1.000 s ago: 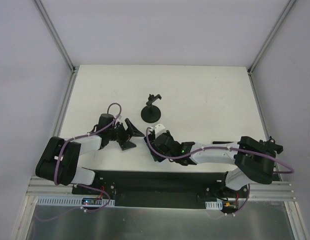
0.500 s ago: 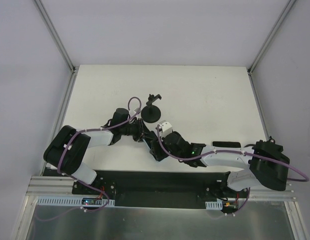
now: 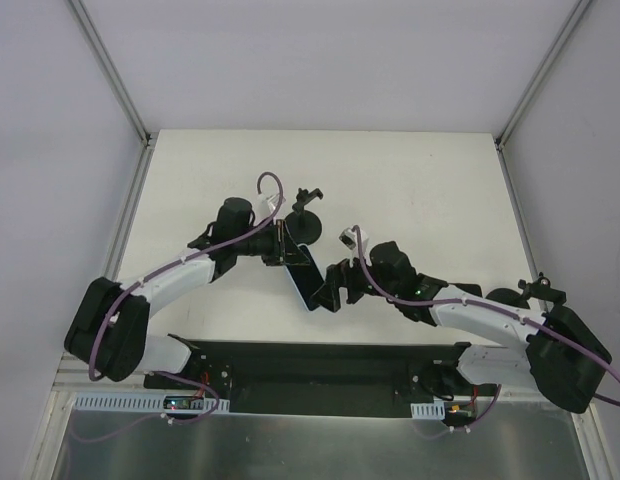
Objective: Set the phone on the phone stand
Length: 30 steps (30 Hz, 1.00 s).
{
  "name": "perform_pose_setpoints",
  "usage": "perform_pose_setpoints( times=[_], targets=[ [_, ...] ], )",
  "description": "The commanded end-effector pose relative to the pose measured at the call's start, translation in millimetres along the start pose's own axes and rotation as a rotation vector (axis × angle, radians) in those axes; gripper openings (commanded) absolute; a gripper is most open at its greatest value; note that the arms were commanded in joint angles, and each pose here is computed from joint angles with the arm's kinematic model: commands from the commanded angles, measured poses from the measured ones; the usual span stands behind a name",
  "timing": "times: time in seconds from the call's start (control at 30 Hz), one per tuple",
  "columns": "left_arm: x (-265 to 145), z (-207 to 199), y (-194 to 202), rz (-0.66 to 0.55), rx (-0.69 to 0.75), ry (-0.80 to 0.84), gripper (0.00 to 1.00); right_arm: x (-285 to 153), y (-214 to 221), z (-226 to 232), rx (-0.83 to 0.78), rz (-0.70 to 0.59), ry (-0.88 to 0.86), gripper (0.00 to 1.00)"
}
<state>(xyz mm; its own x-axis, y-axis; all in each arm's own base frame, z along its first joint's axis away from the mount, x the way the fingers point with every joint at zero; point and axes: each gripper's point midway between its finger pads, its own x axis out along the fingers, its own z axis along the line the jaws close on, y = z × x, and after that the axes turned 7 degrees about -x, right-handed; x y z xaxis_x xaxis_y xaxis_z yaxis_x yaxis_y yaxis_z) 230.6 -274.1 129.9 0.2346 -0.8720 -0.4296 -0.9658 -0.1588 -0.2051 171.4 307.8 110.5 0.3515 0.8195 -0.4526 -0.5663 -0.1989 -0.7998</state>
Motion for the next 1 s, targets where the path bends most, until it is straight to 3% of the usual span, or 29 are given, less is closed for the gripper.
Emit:
perform_pose_setpoints(
  times=[0.0, 0.17, 0.27, 0.3, 0.4, 0.47, 0.5, 0.57, 0.63, 0.67, 0.77, 0.83, 0.9, 0.97],
  targets=[
    [-26, -65, 7, 0.027, 0.287, 0.179, 0.0, -21, 3, 32, -0.009, 0.034, -0.22, 0.98],
    [-35, -120, 41, 0.132, 0.457, 0.341, 0.0, -33, -9, 66, -0.001, -0.008, -0.415, 0.93],
    [-42, -144, 56, 0.167, 0.551, 0.416, 0.0, -38, -17, 85, -0.009, -0.041, -0.537, 0.78],
    [-43, -149, 60, 0.169, 0.586, 0.435, 0.0, -38, -15, 85, -0.008, -0.046, -0.55, 0.63],
    [-49, -164, 71, 0.189, 0.649, 0.489, 0.0, -44, -22, 92, -0.019, -0.126, -0.593, 0.3],
    [-53, -169, 74, 0.19, 0.671, 0.511, 0.0, -54, -33, 99, -0.049, -0.216, -0.627, 0.24],
    [-54, -170, 73, 0.184, 0.677, 0.512, 0.0, -55, -27, 97, -0.045, -0.22, -0.625, 0.13],
    [-57, -173, 73, 0.168, 0.682, 0.522, 0.0, -60, -32, 99, -0.057, -0.262, -0.635, 0.01],
    [-56, -175, 73, 0.166, 0.67, 0.524, 0.05, -62, -31, 99, -0.057, -0.27, -0.628, 0.01],
    [-57, -177, 71, 0.167, 0.643, 0.519, 0.4, -64, -33, 100, -0.061, -0.284, -0.626, 0.01],
    [-59, -184, 76, 0.227, 0.604, 0.55, 0.69, -69, -37, 96, -0.067, -0.333, -0.593, 0.01],
    [-59, -186, 79, 0.268, 0.584, 0.576, 0.67, -73, -39, 97, -0.079, -0.352, -0.593, 0.01],
    [-60, -187, 81, 0.297, 0.566, 0.594, 0.51, -79, -43, 100, -0.085, -0.37, -0.605, 0.01],
    [-59, -187, 80, 0.283, 0.558, 0.588, 0.45, -82, -45, 103, -0.092, -0.375, -0.617, 0.01]
  ],
)
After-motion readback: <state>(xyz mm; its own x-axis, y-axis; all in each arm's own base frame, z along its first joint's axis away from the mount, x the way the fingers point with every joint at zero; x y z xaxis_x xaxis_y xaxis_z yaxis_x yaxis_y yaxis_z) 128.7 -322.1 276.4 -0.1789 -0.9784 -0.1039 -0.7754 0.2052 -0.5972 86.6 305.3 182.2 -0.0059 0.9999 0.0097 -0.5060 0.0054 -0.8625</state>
